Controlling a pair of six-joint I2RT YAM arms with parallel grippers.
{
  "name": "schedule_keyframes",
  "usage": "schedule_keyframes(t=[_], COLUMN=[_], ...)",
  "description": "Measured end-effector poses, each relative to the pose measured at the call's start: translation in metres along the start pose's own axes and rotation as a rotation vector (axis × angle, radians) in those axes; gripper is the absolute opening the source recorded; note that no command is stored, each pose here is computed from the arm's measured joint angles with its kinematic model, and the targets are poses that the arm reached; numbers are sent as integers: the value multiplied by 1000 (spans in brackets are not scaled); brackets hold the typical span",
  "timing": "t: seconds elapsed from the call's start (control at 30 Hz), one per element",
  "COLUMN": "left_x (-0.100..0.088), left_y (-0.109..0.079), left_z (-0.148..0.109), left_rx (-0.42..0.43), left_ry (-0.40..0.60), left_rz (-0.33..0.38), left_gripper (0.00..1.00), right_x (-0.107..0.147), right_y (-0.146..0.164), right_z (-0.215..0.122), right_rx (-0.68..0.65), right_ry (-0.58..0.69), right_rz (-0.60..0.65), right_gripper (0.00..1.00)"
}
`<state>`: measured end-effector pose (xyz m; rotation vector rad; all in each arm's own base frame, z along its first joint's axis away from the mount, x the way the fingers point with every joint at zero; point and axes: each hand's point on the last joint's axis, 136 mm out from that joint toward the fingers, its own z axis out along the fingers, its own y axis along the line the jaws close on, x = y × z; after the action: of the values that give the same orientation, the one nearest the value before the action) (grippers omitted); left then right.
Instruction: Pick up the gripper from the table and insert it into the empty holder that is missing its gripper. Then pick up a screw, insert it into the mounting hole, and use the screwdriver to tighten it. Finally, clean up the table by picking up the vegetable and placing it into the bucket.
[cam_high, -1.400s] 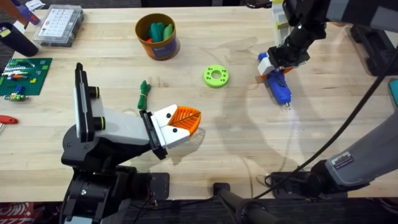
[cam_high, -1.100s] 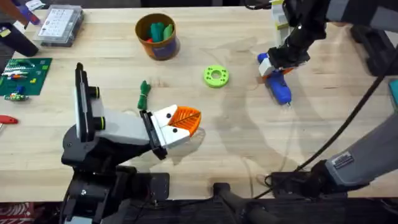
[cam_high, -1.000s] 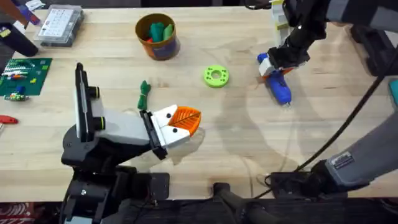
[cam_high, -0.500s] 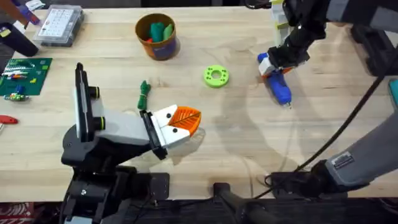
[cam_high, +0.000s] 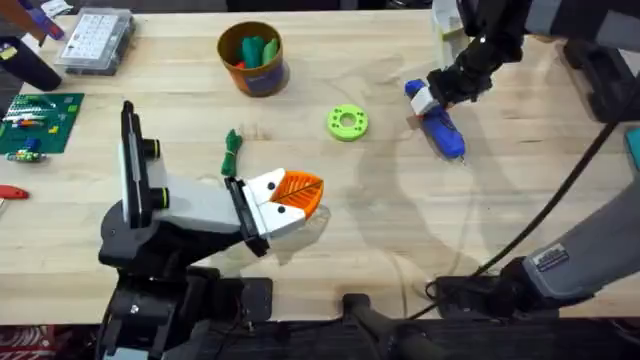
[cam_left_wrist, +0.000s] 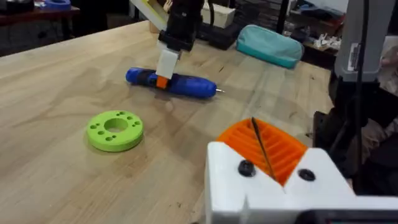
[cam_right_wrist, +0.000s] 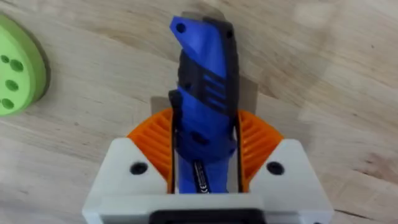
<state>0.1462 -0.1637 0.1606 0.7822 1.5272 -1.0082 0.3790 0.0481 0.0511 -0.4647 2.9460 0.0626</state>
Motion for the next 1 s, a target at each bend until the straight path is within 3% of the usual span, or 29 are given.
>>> schedule_keyframes(t=[0.1,0.2,0.27,0.3,0.33,0.47,0.53,0.6,1.0], left_x=[0,0,0,0,0,0,0,0,0], left_y=[0,0,0,0,0,0,0,0,0], left_z=[0,0,0,0,0,0,0,0,0], left_rx=[0,0,0,0,0,0,0,0,0], left_ry=[0,0,0,0,0,0,0,0,0], left_rz=[0,0,0,0,0,0,0,0,0], left_gripper=[16,16,16,16,16,16,16,16,16], right_x=[0,0,0,0,1,6,8,9,2], right_y=[0,0,0,0,0,1,2,2,1], right_z=[0,0,0,0,0,0,0,0,0], right_rx=[0,0,-2,-3,-6,-12,-14,-14,-9], right_ry=[-1,-2,-2,0,4,24,31,33,7], right_rz=[-8,-13,-10,-8,-6,-9,-11,-15,-50], right_gripper=[447,86,33,83,198,792,949,990,996])
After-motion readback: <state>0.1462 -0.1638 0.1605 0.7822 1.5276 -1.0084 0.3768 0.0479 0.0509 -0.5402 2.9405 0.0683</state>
